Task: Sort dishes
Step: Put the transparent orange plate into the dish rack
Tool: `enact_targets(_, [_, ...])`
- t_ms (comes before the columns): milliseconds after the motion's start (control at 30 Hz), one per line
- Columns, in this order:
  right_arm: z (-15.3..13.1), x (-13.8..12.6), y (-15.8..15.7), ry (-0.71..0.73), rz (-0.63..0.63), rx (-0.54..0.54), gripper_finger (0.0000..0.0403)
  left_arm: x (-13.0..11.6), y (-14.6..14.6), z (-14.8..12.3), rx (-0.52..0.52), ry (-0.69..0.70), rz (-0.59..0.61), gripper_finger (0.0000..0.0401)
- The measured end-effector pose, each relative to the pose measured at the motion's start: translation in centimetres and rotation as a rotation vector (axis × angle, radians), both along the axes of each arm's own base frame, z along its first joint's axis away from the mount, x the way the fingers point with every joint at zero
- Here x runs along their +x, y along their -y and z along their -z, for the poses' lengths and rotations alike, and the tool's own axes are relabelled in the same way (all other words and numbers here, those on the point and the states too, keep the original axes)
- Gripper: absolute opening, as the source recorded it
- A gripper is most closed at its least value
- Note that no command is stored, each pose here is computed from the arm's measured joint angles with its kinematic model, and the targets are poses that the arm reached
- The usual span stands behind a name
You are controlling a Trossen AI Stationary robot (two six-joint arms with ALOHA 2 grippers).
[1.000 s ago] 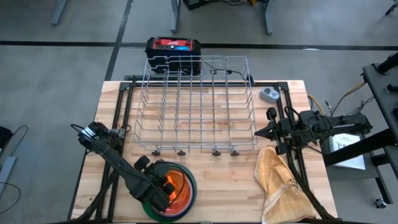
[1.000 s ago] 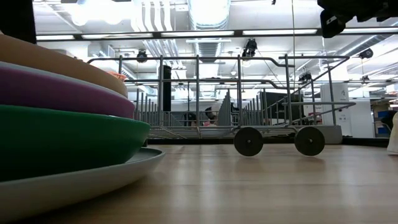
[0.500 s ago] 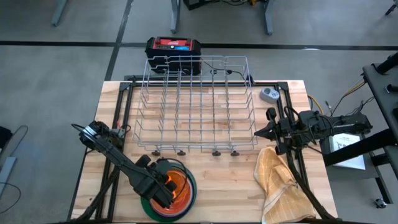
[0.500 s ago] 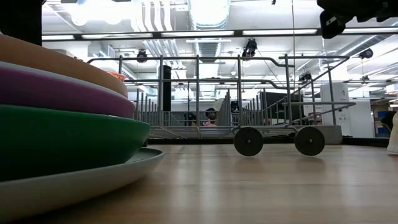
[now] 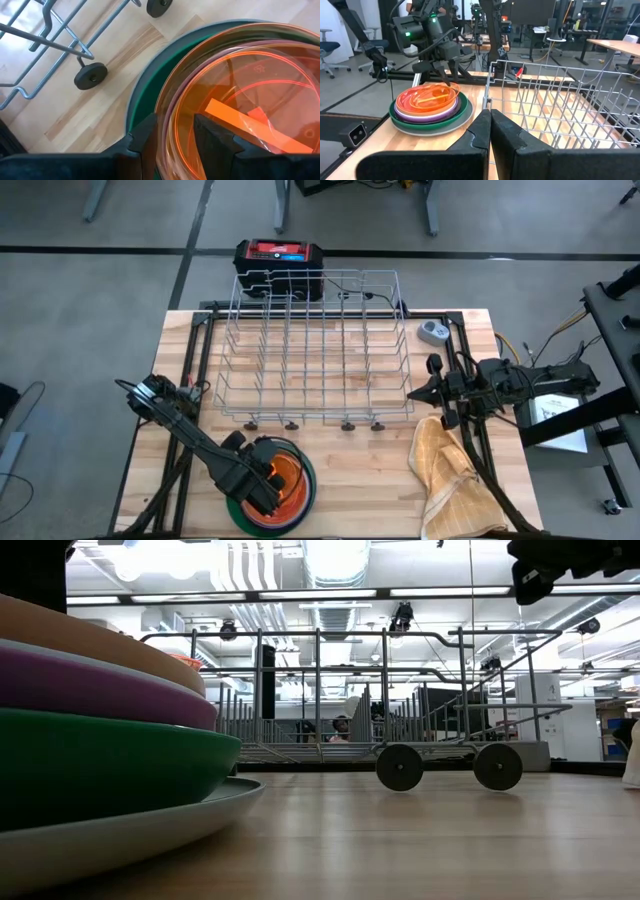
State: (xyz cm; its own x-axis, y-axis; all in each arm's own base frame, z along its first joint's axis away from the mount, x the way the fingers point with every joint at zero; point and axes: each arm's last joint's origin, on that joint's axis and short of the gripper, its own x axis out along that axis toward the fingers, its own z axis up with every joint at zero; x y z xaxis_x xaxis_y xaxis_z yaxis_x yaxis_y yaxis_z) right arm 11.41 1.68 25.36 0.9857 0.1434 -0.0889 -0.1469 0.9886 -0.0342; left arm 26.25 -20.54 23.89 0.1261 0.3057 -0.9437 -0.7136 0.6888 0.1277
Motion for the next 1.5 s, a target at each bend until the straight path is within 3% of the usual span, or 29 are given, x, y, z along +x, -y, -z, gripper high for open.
enact_targets(700, [0.1, 0.3, 0.0, -0.014, 0.0, -0.003, 0.0002, -0.1, -0.1, 1.5, -0.001, -0.01, 0.042, 0.0111])
enact_targets(1100, [0.1, 0.3, 0.0, -0.015, 0.0, -0.003, 0.0002, -0.1, 0.0, 1.6, -0.023, -0.023, 0.063, 0.0007])
enact_targets(1500, [0.1, 0.3, 0.0, -0.015, 0.0, -0.004, 0.0002, -0.5, -0.3, 1.4, 0.01, -0.066, 0.06, 0.0001])
